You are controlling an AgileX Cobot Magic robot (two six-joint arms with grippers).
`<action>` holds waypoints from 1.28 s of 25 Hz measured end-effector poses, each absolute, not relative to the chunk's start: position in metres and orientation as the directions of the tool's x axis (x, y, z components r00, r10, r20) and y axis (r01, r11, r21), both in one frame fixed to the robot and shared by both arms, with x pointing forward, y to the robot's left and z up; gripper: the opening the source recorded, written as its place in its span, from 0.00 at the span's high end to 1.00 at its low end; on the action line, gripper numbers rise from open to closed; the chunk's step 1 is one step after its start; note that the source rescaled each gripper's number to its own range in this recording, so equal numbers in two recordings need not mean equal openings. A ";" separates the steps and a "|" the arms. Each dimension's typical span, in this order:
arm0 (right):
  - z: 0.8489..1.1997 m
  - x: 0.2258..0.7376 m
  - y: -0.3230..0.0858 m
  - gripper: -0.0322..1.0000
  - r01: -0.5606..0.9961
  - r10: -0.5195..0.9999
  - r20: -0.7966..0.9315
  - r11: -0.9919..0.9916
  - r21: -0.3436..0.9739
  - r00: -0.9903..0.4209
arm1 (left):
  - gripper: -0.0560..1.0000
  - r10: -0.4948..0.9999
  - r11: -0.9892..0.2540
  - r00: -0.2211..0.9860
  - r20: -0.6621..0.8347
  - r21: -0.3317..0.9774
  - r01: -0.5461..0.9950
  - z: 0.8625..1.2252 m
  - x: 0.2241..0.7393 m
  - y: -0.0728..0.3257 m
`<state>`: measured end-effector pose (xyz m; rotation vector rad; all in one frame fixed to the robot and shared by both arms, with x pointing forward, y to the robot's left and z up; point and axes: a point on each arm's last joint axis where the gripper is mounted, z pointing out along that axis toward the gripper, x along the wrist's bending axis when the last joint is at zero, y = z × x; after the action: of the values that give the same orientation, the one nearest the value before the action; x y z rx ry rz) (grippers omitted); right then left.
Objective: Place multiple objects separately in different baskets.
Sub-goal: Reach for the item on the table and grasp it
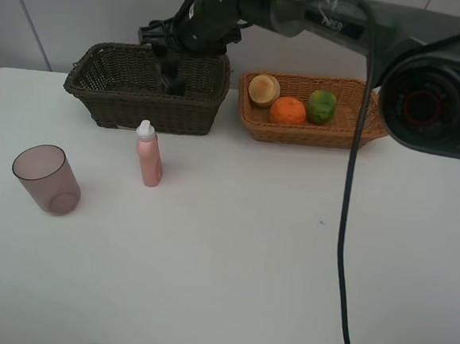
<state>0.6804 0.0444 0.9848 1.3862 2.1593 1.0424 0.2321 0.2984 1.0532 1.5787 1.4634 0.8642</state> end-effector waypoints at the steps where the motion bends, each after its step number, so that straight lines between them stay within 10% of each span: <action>1: 0.986 0.680 0.044 0.29 0.618 0.891 0.080 0.243 0.748 -0.447 | 0.08 0.995 -0.012 0.098 -0.036 0.894 0.449 1.053 0.232 0.298; 13: 1.050 0.665 -0.009 0.16 0.726 0.922 -0.017 0.315 0.612 -0.386 | 0.08 0.995 -0.012 0.098 -0.036 0.894 0.449 1.053 0.232 0.298; 32: 1.116 0.548 -0.274 0.15 0.882 0.997 -0.065 -0.012 0.472 0.049 | 0.08 0.995 -0.012 0.098 -0.036 0.894 0.449 1.053 0.232 0.298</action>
<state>0.5479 -0.2743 1.1158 1.9490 1.8869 0.4060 0.2321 0.2984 1.0532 1.5787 1.4634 0.8642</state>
